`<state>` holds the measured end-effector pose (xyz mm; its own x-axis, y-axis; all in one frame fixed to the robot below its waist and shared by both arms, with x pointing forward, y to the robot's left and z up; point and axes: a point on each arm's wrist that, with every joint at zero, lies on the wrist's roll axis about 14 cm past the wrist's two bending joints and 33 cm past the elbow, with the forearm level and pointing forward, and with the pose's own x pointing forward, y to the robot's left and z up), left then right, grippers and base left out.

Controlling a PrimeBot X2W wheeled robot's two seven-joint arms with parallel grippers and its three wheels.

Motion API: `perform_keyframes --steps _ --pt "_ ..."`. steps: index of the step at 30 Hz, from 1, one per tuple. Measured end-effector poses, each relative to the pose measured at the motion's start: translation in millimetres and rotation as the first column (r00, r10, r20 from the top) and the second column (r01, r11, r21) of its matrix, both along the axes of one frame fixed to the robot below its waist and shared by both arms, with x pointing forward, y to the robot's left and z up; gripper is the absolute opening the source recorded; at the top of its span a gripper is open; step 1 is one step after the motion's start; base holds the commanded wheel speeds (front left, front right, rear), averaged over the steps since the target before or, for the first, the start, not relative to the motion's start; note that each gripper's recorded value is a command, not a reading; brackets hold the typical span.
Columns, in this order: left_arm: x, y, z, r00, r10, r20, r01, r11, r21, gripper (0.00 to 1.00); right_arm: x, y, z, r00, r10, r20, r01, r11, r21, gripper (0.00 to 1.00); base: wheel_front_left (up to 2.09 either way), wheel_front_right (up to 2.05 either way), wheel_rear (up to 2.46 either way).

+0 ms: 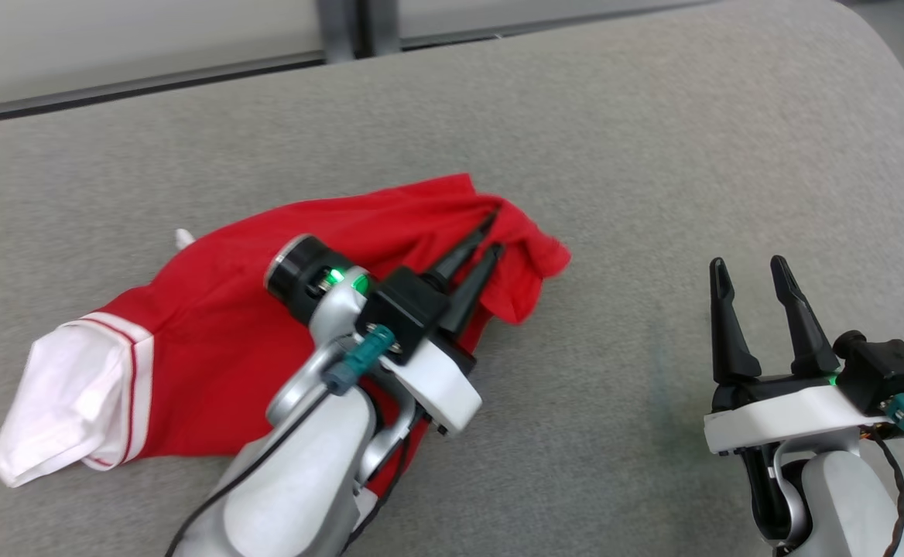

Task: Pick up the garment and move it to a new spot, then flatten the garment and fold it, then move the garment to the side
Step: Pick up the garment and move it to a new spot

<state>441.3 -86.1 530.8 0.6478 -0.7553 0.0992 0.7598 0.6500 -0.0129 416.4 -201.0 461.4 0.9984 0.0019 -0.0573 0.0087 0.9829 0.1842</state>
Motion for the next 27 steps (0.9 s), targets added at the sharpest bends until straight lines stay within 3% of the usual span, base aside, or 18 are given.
perform_keyframes --steps 5,10,11,12,20,27 --pt "-23.1 -39.5 -63.6 0.976 -0.145 -0.16 0.164 0.98 0.111 0.0 -8.5 -20.0 -17.7 0.997 -0.065 -0.051 0.065 0.998 -0.001 1.0 0.0 0.0 0.0" --pt "-37.7 -52.6 -95.1 0.946 -0.215 -0.241 0.256 0.955 0.153 0.0 -12.8 -29.1 -30.2 0.992 -0.095 -0.087 0.095 0.995 -0.003 1.0 0.0 0.0 0.0" --pt "-38.7 -53.3 -95.3 0.945 -0.221 -0.241 0.261 0.953 0.151 0.27 -12.1 -28.3 -31.3 0.992 -0.093 -0.089 0.093 0.996 -0.002 1.0 0.0 0.0 0.0" --pt "-40.0 -53.1 -95.1 0.944 -0.224 -0.243 0.265 0.953 0.149 0.98 -10.6 -26.6 -31.3 0.992 -0.088 -0.088 0.089 0.996 0.001 1.0 0.0 0.0 0.0" --pt "-38.6 -39.4 -64.3 0.965 -0.2 -0.168 0.215 0.974 0.076 1.0 -1.0 -9.8 -24.3 0.997 -0.04 -0.06 0.041 0.999 0.015 1.0 0.0 0.0 0.0" --pt "-26.2 5.5 -28.7 0.997 -0.018 -0.081 0.017 1.0 -0.006 1.0 3.0 7.6 -9.2 1.0 0.012 -0.015 -0.012 1.0 0.011 1.0 0.0 0.0 0.0"
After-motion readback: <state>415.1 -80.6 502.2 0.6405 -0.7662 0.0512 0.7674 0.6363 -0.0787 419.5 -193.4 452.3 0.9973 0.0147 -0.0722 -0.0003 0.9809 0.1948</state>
